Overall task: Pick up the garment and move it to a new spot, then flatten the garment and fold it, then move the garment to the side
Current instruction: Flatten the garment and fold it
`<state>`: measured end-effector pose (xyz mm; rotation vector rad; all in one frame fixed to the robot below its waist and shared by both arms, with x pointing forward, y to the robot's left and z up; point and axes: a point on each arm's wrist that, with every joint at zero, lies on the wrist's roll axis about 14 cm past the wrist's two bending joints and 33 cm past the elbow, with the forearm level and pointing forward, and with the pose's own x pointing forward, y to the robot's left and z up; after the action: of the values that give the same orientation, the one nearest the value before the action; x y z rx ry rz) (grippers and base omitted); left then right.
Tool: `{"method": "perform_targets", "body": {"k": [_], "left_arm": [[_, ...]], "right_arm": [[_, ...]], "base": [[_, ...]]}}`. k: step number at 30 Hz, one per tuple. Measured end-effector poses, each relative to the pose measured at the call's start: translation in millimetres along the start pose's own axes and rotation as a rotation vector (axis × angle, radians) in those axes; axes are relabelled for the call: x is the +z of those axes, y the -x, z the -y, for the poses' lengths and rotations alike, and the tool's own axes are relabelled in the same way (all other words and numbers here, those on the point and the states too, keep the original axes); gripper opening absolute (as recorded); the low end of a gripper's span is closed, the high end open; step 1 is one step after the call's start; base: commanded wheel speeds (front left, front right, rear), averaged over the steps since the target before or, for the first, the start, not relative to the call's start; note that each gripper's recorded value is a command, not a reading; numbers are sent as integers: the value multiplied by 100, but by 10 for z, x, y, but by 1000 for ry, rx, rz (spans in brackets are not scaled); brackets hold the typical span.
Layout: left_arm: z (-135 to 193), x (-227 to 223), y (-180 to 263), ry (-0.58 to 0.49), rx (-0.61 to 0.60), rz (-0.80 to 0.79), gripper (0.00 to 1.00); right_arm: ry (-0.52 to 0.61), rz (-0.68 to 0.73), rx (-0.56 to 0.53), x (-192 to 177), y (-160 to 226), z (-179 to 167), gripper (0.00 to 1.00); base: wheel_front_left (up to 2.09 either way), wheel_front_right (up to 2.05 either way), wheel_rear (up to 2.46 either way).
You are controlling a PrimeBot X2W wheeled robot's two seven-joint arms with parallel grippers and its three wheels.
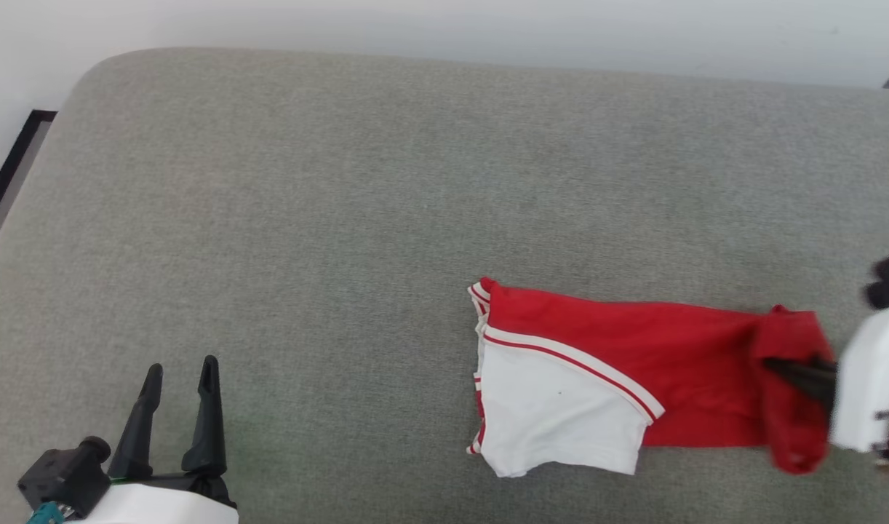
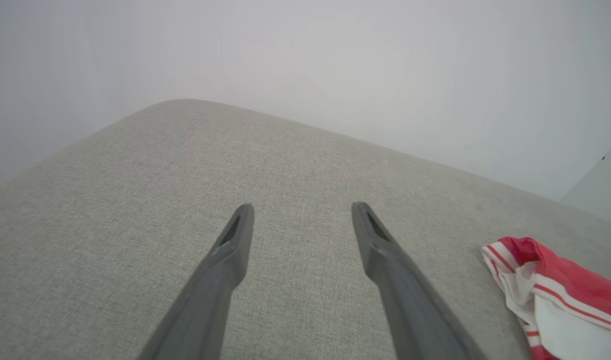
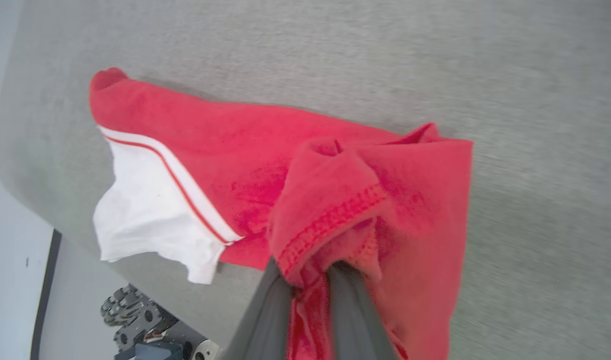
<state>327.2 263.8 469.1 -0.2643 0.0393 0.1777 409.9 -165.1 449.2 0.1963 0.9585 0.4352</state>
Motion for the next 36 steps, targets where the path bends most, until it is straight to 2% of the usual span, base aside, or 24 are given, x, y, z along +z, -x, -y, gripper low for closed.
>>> {"method": "perform_targets", "body": {"k": [2,3,6,15,22,23,24,31,36], "left_arm": [[-13,2,15,4,5,3,100],[-19,7,25,13,12,8,100],[-30,23,27,14,19,16,100],[-121,55,82,33,65,34,100],[-158,82,106,46,87,48,100],[-159,83,108,48,88,48,100],[-159,87,109,49,87,50,100],[-117,122,92,47,57,59,100],[-50,139,61,42,19,61,100]], "right_arm": [[42,-7,55,-8,-83,-246,0],[69,-12,112,-13,-183,-491,0],[110,-22,186,-3,-334,-815,0],[221,-90,308,-60,-789,-1454,0],[261,-107,359,-103,-998,-1745,2],[263,-103,360,-103,-1010,-1758,40],[256,-95,363,-88,-1014,-1768,100],[218,9,404,147,-786,-1815,100],[192,145,318,379,-500,-1447,100]], "base": [[0,0,0],[0,0,0],[0,0,0],[0,0,0],[0,0,0],[0,0,0],[0,0,0],[0,0,0],[0,0,0]]}}
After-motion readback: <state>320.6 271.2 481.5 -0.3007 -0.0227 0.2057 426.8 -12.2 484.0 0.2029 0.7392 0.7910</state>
